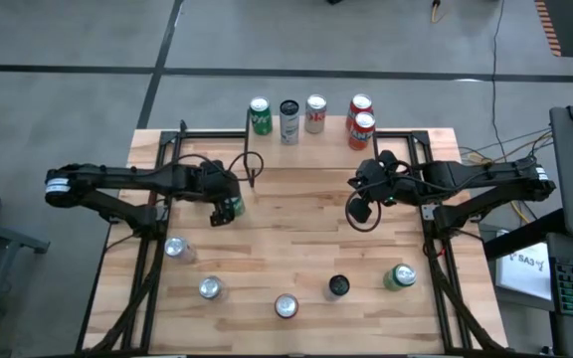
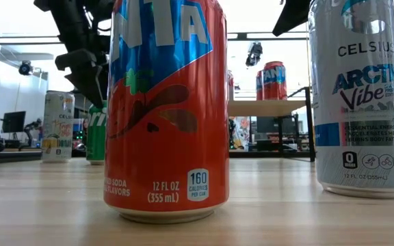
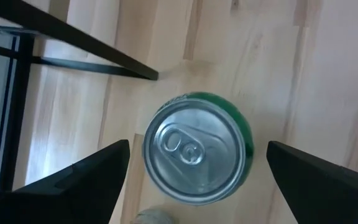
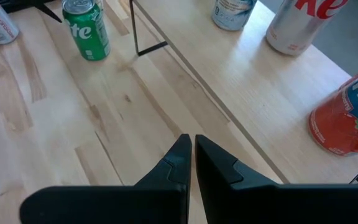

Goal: Place canned beverage on shelf
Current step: Put the top green soda can on the shelf aligned with the other green soda can

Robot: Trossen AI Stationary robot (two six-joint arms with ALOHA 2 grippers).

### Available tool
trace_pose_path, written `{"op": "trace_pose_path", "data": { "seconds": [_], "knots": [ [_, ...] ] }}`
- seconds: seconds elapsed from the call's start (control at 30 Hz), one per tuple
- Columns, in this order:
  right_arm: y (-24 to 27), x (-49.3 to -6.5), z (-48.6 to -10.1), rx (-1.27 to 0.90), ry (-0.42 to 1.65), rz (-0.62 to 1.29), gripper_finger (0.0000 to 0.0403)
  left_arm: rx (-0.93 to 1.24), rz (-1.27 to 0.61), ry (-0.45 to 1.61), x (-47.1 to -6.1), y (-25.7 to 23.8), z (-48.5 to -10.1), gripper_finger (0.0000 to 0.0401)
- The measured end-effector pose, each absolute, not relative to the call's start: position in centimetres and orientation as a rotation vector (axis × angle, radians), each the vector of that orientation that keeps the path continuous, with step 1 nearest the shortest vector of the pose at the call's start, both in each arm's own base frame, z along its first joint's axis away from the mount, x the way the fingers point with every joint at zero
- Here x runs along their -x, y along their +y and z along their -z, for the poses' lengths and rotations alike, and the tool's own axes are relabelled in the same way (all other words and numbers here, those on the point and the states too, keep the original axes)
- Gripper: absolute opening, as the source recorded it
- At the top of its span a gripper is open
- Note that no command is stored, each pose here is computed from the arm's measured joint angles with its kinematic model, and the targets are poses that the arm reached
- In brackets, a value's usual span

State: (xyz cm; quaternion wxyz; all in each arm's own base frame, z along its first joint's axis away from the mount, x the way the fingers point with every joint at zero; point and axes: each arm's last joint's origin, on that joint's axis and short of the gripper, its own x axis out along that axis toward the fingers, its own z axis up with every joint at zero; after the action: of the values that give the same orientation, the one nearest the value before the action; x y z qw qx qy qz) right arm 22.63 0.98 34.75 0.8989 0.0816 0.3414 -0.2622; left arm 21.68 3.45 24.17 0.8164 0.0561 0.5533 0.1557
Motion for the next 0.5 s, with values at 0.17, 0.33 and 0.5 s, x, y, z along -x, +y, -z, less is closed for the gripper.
{"op": "trace_pose_path", "data": {
  "seconds": [0.17, 0.33, 0.5],
  "knots": [
    [1.0, -22.6, -34.7, -0.169, 0.707, 0.543, 0.0012, -0.118, -0.333, 1.17, -21.8, 3.5, -24.1, 0.0365],
    [1.0, -22.6, -34.7, -0.169, 0.706, 0.543, 0.0012, -0.116, -0.334, 1.185, -22.0, 3.5, -23.7, 0.0365],
    [1.0, -22.6, -34.7, -0.169, 0.706, 0.543, 0.0012, -0.118, -0.331, 1.215, -22.6, 3.6, -23.0, 0.0365]
  ]
}}
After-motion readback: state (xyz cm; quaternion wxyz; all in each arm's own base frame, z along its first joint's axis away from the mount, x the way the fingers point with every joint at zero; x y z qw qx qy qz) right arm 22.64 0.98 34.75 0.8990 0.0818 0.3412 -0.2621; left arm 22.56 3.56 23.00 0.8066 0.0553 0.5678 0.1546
